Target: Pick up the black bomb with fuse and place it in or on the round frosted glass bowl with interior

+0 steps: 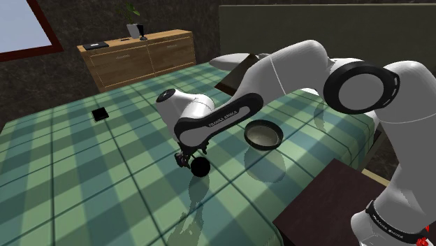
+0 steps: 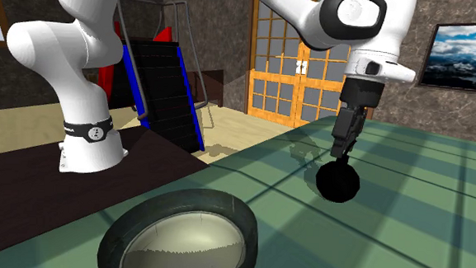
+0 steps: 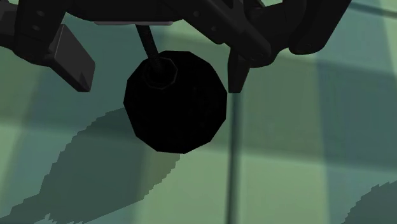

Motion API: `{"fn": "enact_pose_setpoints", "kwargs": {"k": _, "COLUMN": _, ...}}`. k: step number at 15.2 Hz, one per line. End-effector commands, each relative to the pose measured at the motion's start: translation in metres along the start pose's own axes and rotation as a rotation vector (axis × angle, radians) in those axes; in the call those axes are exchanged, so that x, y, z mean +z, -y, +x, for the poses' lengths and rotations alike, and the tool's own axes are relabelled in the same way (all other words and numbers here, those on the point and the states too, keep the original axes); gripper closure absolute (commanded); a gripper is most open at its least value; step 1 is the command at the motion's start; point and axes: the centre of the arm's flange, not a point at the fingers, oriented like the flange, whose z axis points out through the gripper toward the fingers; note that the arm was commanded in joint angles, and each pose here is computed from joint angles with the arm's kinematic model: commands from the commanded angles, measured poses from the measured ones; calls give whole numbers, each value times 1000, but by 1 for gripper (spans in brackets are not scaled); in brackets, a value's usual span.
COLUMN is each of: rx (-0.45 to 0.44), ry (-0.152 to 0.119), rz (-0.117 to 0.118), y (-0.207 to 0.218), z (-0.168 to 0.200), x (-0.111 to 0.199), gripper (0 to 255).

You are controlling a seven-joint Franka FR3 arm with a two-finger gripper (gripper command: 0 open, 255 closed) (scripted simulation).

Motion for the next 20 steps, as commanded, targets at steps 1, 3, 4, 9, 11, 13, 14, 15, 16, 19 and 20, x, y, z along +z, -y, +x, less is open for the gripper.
{"fn": "enact_pose_setpoints", "kwargs": {"k": 1, "rx": 0, "ry": 0, "rz": 0, "y": 0, "z": 0, "x": 1, "gripper": 0}}
{"fn": "enact_pose_setpoints", "kwargs": {"k": 3, "rx": 0, "ry": 0, "rz": 0, "y": 0, "z": 0, "x": 1, "gripper": 0}}
{"fn": "enact_pose_setpoints", "kwargs": {"k": 4, "rx": 0, "ry": 0, "rz": 0, "y": 0, "z": 0, "x": 1, "gripper": 0}}
{"fn": "enact_pose_setpoints", "kwargs": {"k": 9, "rx": 0, "ry": 0, "rz": 0, "y": 0, "z": 0, "x": 1, "gripper": 255}}
{"fn": "enact_pose_setpoints", "kwargs": {"k": 11, "rx": 0, "ry": 0, "rz": 0, "y": 0, "z": 0, "x": 1, "gripper": 255}}
{"fn": "enact_pose_setpoints", "kwargs": {"k": 13, "rx": 0, "ry": 0, "rz": 0, "y": 0, "z": 0, "x": 1, "gripper": 255}}
{"fn": "enact_pose_setpoints", "kwargs": {"k": 14, "rx": 0, "ry": 0, "rz": 0, "y": 0, "z": 0, "x": 1, "gripper": 255}}
{"fn": "enact_pose_setpoints", "kwargs": {"k": 15, "rx": 0, "ry": 0, "rz": 0, "y": 0, "z": 0, "x": 1, "gripper": 255}}
{"fn": "enact_pose_setpoints", "kwargs": {"k": 16, "rx": 0, "ry": 0, "rz": 0, "y": -1, "z": 0, "x": -4, "gripper": 255}}
{"fn": "enact_pose_setpoints", "kwargs": {"k": 19, "rx": 0, "ry": 0, "rz": 0, "y": -4, "z": -1, "x": -20, "gripper": 255}}
{"fn": "enact_pose_setpoints", "kwargs": {"k": 20, "rx": 0, "ry": 0, "rz": 0, "y": -5, "z": -1, "x": -25, "gripper": 255}}
